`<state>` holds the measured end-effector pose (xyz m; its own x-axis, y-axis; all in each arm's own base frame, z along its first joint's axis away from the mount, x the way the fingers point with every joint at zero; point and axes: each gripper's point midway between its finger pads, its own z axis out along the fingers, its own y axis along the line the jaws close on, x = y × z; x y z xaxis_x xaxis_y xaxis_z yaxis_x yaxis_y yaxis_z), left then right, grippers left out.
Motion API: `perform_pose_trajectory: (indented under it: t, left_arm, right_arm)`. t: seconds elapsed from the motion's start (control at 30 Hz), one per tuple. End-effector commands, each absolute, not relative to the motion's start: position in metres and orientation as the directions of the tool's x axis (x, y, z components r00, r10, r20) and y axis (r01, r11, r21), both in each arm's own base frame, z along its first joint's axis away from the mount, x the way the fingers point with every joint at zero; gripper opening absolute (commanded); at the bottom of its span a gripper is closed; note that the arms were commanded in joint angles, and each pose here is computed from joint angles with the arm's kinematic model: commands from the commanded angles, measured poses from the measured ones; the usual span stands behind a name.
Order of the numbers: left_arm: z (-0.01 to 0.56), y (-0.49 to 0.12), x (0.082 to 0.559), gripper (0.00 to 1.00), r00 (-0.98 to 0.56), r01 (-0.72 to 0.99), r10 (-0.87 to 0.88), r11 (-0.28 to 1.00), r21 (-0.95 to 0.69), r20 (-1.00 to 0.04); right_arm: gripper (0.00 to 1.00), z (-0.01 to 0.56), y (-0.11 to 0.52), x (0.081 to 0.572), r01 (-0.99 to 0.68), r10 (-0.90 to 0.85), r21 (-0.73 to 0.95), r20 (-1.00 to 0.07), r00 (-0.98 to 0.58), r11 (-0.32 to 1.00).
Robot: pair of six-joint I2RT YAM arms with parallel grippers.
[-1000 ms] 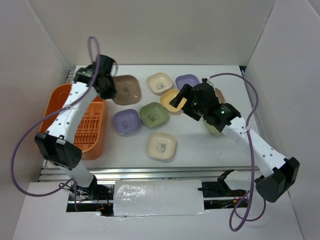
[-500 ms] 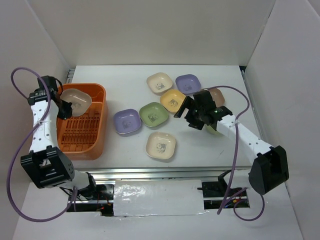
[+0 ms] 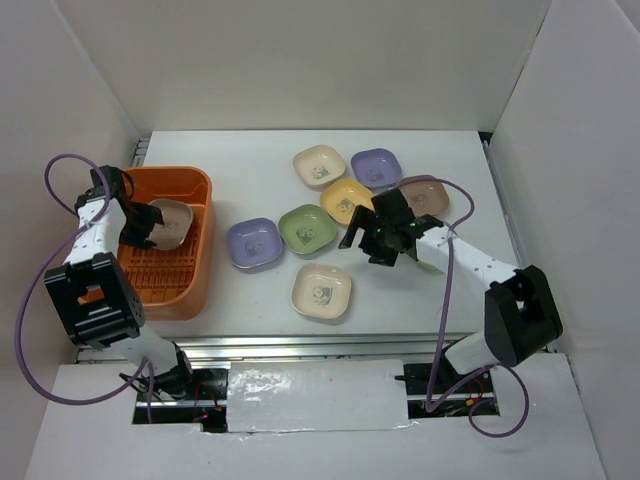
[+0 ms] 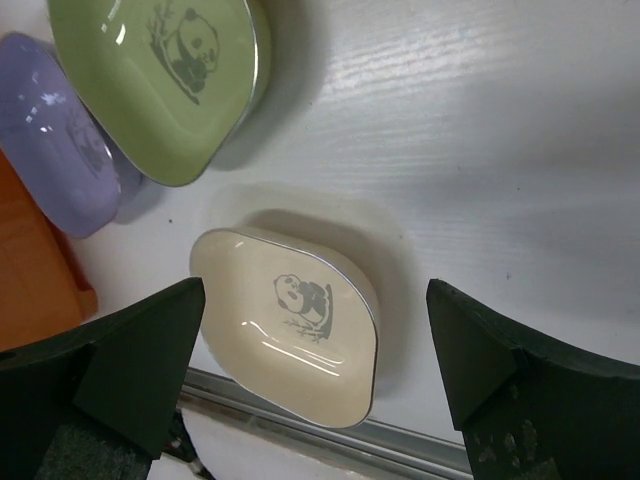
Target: Place the plates into the plastic bin on the countertop
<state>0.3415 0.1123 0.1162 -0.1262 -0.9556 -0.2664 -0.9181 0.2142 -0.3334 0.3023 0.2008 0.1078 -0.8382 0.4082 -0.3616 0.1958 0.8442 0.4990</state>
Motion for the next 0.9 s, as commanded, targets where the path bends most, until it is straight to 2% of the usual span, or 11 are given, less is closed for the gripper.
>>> perform_pose_trajectory:
  t: [0.0,0.03,0.07,0.27,0.43,0.53,0.63,0.67,0.8,0.83,0.87]
  left_arm:
    - [0.125,0.11,0.368,0.69,-0.114,-0.89,-0.96,0.213,-0.403,-0.255]
    - [0.127,0.109,0.368,0.78,-0.118,-0.89,-0.958,0.218,-0.4,-0.26]
    - [0.131,0.103,0.37,0.99,-0.144,-0.883,-0.952,0.246,-0.399,-0.269]
    - [0.184,0.075,0.37,0.99,-0.243,-0.821,-0.897,0.393,-0.414,-0.37]
    - [0.251,0.036,0.369,0.99,-0.351,-0.716,-0.744,0.604,-0.349,-0.568]
    - [0.268,0.011,0.353,0.99,-0.4,-0.668,-0.687,0.672,-0.32,-0.607]
    - [0.279,-0.005,0.338,0.99,-0.431,-0.614,-0.641,0.724,-0.314,-0.635]
    - [0.283,-0.01,0.332,0.99,-0.442,-0.591,-0.633,0.738,-0.325,-0.635]
    - [0.284,-0.042,0.322,0.99,-0.575,-0.44,-0.528,0.844,-0.308,-0.625]
    - [0.283,-0.051,0.322,0.99,-0.606,-0.4,-0.503,0.862,-0.311,-0.616]
    - [0.281,-0.072,0.318,0.99,-0.67,-0.298,-0.44,0.897,-0.326,-0.598]
  right_arm:
    - [1.0,0.101,0.209,0.299,0.148,0.368,0.487,-0.394,-0.842,0.861]
    - [1.0,0.098,0.214,0.293,0.137,0.352,0.479,-0.396,-0.848,0.867]
    - [1.0,0.096,0.215,0.29,0.147,0.358,0.475,-0.39,-0.848,0.867]
    - [1.0,0.076,0.225,0.27,0.193,0.343,0.374,-0.389,-0.855,0.907]
    - [0.97,0.058,0.223,0.247,0.224,0.342,0.327,-0.367,-0.865,0.918]
    - [0.82,0.041,0.224,0.228,0.238,0.333,0.294,-0.333,-0.882,0.926]
    - [0.59,0.026,0.227,0.216,0.25,0.332,0.28,-0.304,-0.893,0.927]
    - [0.47,0.023,0.228,0.212,0.249,0.33,0.281,-0.292,-0.898,0.927]
    - [0.37,0.02,0.231,0.214,0.256,0.341,0.303,-0.275,-0.899,0.918]
    - [0.16,0.023,0.232,0.214,0.255,0.344,0.311,-0.275,-0.898,0.916]
    - [0.05,0.033,0.234,0.217,0.25,0.35,0.322,-0.306,-0.885,0.913]
